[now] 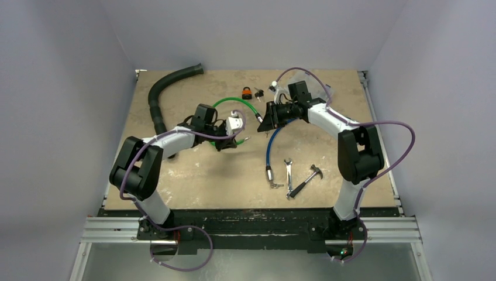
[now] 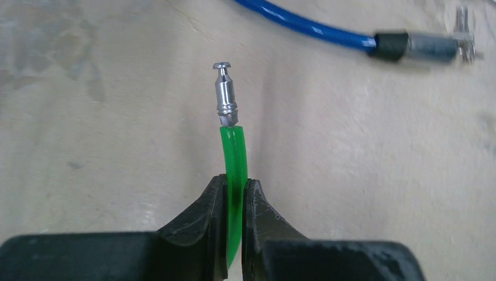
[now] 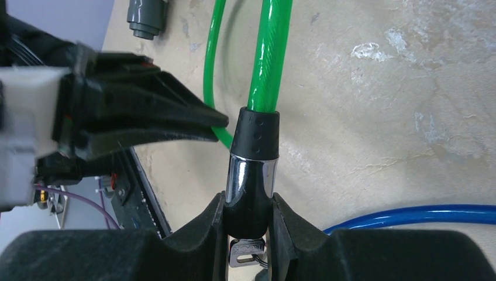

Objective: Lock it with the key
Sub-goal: Lock the lock.

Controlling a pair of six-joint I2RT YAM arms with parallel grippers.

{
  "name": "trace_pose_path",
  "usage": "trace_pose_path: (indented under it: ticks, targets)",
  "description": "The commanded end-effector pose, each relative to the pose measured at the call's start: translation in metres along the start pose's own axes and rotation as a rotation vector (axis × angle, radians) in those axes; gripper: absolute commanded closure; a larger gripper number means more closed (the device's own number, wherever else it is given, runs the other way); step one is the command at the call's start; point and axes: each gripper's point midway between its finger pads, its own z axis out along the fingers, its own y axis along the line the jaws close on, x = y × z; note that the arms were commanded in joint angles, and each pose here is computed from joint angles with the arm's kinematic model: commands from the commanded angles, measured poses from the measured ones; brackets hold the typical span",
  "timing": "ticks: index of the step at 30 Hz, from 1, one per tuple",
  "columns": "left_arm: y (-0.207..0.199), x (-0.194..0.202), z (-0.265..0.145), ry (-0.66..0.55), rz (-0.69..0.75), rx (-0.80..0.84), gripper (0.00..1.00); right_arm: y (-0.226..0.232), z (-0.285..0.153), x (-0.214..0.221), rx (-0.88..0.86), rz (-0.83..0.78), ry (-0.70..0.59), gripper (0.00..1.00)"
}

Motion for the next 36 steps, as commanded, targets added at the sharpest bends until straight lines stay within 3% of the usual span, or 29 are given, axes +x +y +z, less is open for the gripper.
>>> trace_pose_path:
  ticks: [1, 13, 36]
  targets:
    - [0.041, -0.071, -0.009, -0.246, -0.221, -0.14, 1.0, 0.024, -0.012, -0.014, -0.067, -0.072, -0.051, 1.0]
    - [0.06, -0.116, -0.013, -0.367, -0.305, -0.194, 1.0, 0.023, -0.012, -0.006, -0.06, -0.063, -0.043, 1.0]
    - [0.029, -0.09, -0.008, -0.268, -0.156, -0.107, 1.0, 0.035, -0.011, -0.009, -0.141, -0.037, -0.032, 1.0]
